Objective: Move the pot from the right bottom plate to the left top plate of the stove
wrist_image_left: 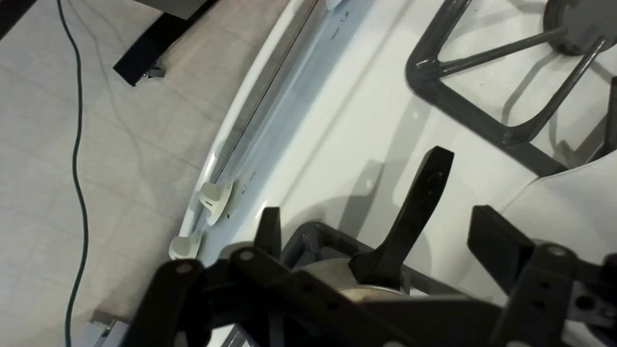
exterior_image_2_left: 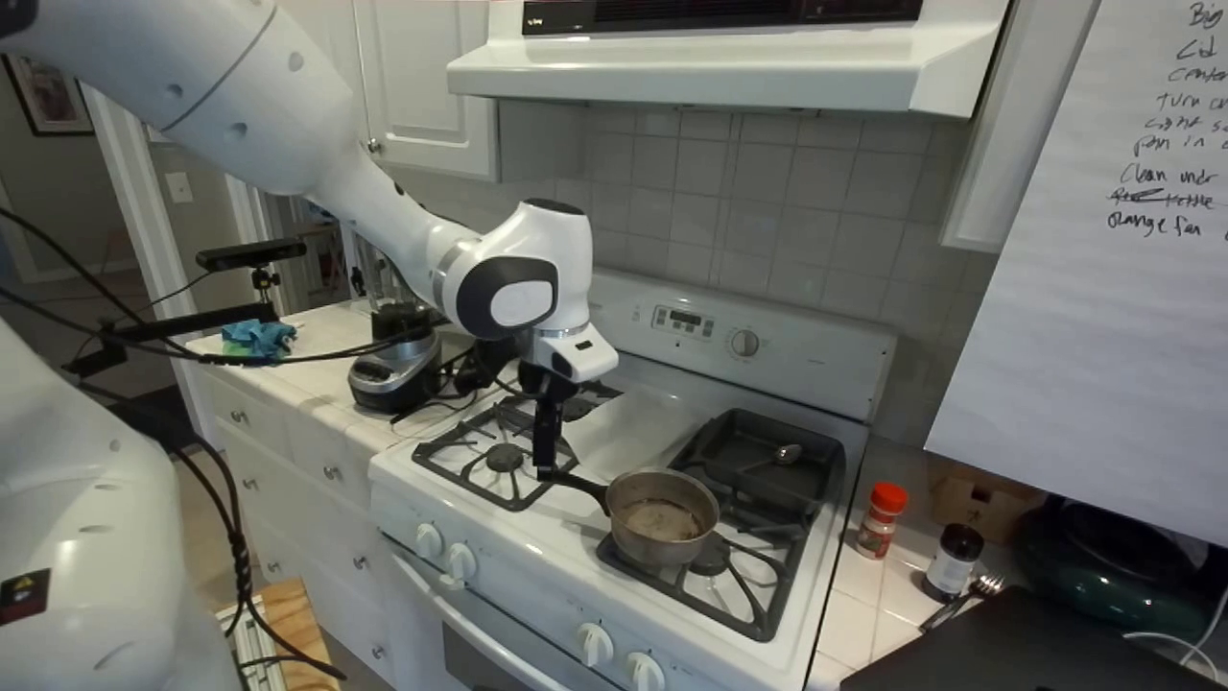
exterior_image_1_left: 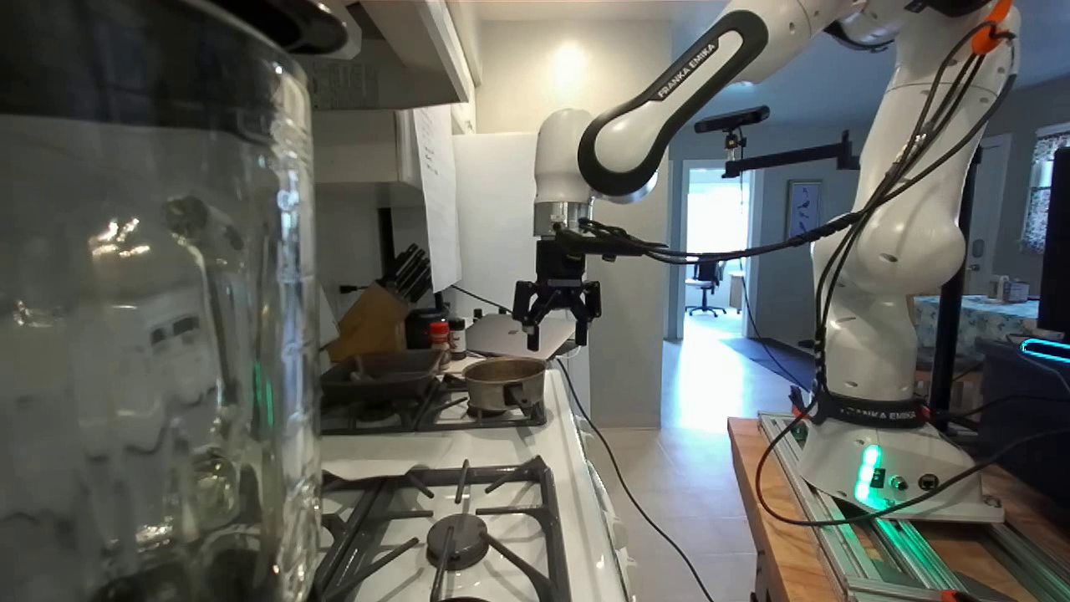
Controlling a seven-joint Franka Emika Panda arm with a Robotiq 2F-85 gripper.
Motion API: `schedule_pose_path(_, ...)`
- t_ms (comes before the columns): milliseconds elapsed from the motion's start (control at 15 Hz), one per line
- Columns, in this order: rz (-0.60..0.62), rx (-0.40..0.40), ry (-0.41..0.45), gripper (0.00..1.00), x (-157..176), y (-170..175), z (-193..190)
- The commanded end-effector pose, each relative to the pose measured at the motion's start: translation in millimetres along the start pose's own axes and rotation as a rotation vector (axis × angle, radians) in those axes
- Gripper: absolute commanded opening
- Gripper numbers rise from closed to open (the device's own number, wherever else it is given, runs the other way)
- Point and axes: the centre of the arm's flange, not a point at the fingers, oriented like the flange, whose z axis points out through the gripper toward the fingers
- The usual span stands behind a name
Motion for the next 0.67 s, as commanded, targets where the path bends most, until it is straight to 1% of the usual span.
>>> schedule_pose_path(0, 0.149, 0.018, 0.012, 1.0, 3, -4, 32)
schedule_pose_path(133, 0.211, 0.018, 0.0, 1.0, 8, -5, 43)
schedule_pose_path(333, 0.279, 0.034, 0.009, 1.0, 14, -7, 54)
schedule_pose_path(533, 0.295, 0.028, 0.013, 1.0, 20, -10, 62)
schedule_pose_path(600, 0.295, 0.009, 0.008, 1.0, 24, -11, 64)
